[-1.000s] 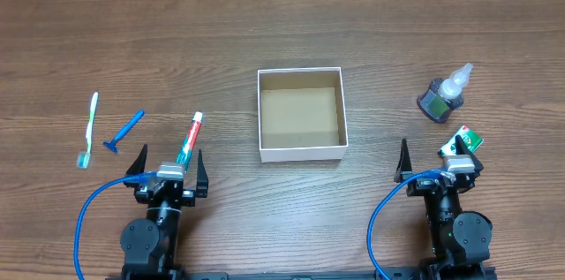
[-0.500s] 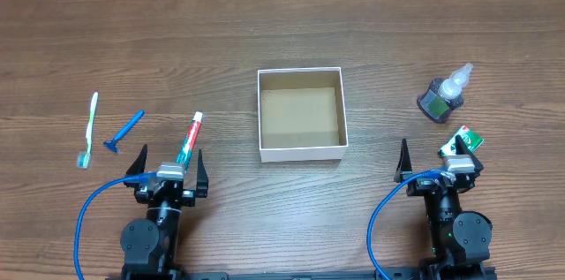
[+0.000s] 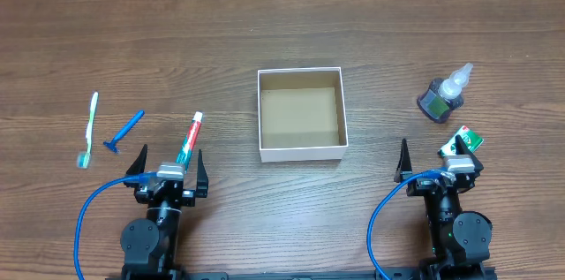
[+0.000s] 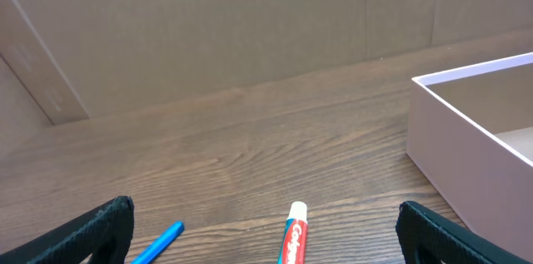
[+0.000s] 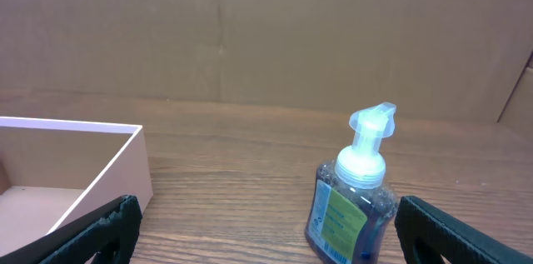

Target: Pack container

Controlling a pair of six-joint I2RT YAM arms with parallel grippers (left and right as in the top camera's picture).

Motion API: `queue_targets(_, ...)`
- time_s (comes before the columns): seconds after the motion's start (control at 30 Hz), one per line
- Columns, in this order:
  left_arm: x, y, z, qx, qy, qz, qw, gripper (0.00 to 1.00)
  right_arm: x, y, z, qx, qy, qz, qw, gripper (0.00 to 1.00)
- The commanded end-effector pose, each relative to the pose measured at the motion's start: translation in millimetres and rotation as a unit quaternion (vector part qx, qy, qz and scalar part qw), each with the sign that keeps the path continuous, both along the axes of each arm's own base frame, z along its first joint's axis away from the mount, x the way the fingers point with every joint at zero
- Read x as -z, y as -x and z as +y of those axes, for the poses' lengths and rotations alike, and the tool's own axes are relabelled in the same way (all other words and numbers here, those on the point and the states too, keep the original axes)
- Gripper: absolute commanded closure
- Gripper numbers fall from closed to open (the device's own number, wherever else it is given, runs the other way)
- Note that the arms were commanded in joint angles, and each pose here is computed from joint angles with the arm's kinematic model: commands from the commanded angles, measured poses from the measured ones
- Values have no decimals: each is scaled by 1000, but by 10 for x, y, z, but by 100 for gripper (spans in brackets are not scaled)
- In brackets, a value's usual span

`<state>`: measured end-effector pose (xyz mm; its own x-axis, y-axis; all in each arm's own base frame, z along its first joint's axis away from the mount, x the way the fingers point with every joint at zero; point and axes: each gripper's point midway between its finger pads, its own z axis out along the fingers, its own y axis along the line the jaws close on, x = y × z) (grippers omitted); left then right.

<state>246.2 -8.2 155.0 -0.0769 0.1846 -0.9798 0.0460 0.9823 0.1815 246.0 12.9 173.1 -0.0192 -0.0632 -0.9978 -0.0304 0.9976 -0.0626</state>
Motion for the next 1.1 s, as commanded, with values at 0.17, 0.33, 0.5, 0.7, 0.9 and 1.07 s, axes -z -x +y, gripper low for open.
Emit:
queue_targets(0.17, -7, 3, -15, 5, 8, -3, 1000, 0, 15, 0, 1, 1, -2, -2, 1000, 0)
queue_targets(0.33, -7, 3, -23, 7, 8, -3, 1000, 0, 15, 0, 2, 1, -2, -2, 1000, 0)
queue_targets(0.5, -7, 3, -24, 8, 8, -3, 1000, 0, 15, 0, 22, -5, -2, -2, 1000, 0)
queue_targets(0.7, -8, 4, -42, 8, 66, 0, 998, 0, 37, 12, 164, -45, -71, 8, 996, 0)
queue_targets(0.9, -180, 48, -215, 57, 113, -6, 992, 0, -61, 41, 168, -45, -111, 15, 993, 0)
queue_targets(1.07, -622, 158, -211, 58, 112, -22, 992, 0, -351, 99, 161, -45, -111, 19, 993, 0)
